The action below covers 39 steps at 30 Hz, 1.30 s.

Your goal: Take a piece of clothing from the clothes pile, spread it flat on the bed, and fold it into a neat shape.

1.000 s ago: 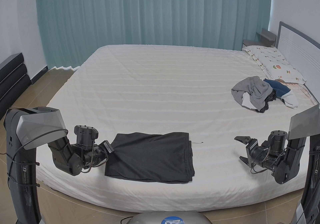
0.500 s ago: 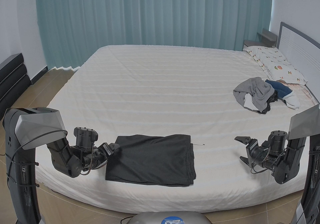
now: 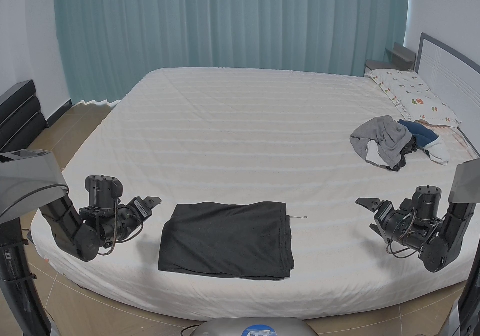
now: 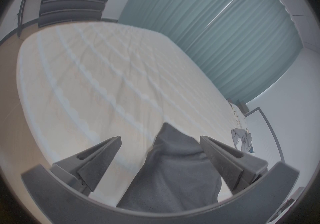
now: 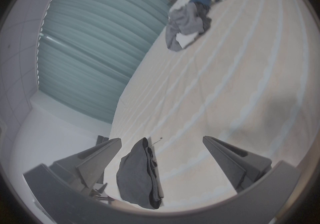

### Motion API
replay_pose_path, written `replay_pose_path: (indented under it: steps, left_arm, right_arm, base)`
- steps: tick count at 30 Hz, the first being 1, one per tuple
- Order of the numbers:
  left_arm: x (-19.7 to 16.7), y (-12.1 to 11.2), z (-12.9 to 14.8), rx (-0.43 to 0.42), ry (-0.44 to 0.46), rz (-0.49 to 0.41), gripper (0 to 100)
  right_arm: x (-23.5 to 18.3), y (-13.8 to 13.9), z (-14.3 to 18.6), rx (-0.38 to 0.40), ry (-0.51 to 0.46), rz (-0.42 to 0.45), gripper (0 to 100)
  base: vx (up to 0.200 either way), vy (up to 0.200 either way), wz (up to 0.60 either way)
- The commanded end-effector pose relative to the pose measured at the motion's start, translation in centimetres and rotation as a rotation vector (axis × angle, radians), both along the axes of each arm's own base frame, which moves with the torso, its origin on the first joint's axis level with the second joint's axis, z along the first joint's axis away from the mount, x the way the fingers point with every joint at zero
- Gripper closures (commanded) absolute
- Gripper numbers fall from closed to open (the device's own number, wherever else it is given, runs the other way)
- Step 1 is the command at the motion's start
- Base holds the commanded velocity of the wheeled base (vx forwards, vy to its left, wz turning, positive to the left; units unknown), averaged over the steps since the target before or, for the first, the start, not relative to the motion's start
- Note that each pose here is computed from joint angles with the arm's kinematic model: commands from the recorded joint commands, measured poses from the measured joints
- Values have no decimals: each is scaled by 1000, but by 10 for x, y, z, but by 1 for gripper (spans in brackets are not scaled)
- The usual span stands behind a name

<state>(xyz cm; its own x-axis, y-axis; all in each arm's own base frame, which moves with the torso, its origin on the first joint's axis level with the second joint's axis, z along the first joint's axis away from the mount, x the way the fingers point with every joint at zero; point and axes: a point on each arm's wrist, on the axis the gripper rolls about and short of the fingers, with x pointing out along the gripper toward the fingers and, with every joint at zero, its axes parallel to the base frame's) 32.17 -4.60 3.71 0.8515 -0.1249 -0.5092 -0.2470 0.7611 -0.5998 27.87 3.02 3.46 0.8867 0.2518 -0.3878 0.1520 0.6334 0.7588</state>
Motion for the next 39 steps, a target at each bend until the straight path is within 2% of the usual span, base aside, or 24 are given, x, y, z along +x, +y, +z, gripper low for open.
replay_pose_path:
  steps: [1, 3, 4, 5, 7, 11, 13, 15, 19, 21, 22, 23, 25, 26, 28, 29, 36, 39]
  left_arm:
    - [-39, 13, 56, 81, -226, 52, 0]
    - [-51, 16, 66, 119, -284, 47, 0]
    - [-65, 19, 76, 164, -336, 38, 0]
    - [-65, 19, 76, 164, -336, 38, 0]
    - [-88, 26, 93, 250, -405, 39, 0]
    - [-108, 34, 110, 301, -474, 94, 0]
    - [-108, 34, 110, 301, -474, 94, 0]
    - [-129, 41, 132, 341, -570, 134, 0]
    - [-157, 46, 146, 441, -653, 153, 0]
    - [-163, 47, 148, 468, -664, 157, 0]
    - [-177, 49, 150, 524, -677, 171, 0]
    - [-183, 49, 151, 545, -680, 181, 0]
    - [-188, 49, 152, 557, -682, 192, 0]
    - [-201, 50, 152, 574, -685, 214, 0]
    - [-201, 50, 152, 574, -684, 215, 0]
    - [-222, 50, 155, 574, -715, 230, 0]
    - [-275, 50, 149, 573, -724, 234, 0]
    - [-300, 50, 138, 586, -716, 226, 0]
  right_arm:
    - [-42, -2, 55, -161, -157, -29, 0]
    - [-56, -5, 65, -211, -198, -21, 0]
    - [-72, -8, 73, -269, -245, -11, 0]
    - [-72, -8, 73, -269, -245, -11, 0]
    - [-99, -11, 87, -340, -328, -5, 0]
    - [-124, -18, 97, -398, -403, -26, 0]
    - [-124, -18, 97, -398, -403, -26, 0]
    - [-146, -26, 110, -521, -506, -71, 0]
    - [-173, -29, 122, -595, -593, -93, 0]
    - [-180, -29, 123, -610, -600, -90, 0]
    - [-195, -29, 122, -645, -607, -85, 0]
    - [-205, -28, 122, -662, -610, -78, 0]
    - [-212, -28, 121, -671, -614, -69, 0]
    - [-229, -27, 118, -685, -623, -43, 0]
    - [-230, -27, 118, -686, -625, -42, 0]
    - [-254, -27, 113, -690, -600, -15, 0]
    - [-315, -30, 103, -680, -571, 45, 0]
    - [-321, -29, 99, -698, -550, 27, 0]
  base:
    - [0, 0, 0]
    - [0, 0, 0]
    - [0, 0, 0]
    - [0, 0, 0]
    - [0, 0, 0]
    - [0, 0, 0]
    - [0, 0, 0]
    - [0, 0, 0]
    - [0, 0, 0]
    - [0, 0, 0]
    - [0, 0, 0]
    - [0, 0, 0]
    - [0, 0, 0]
    - [0, 0, 0]
    - [0, 0, 0]
    - [0, 0, 0]
    - [0, 0, 0]
    - [0, 0, 0]
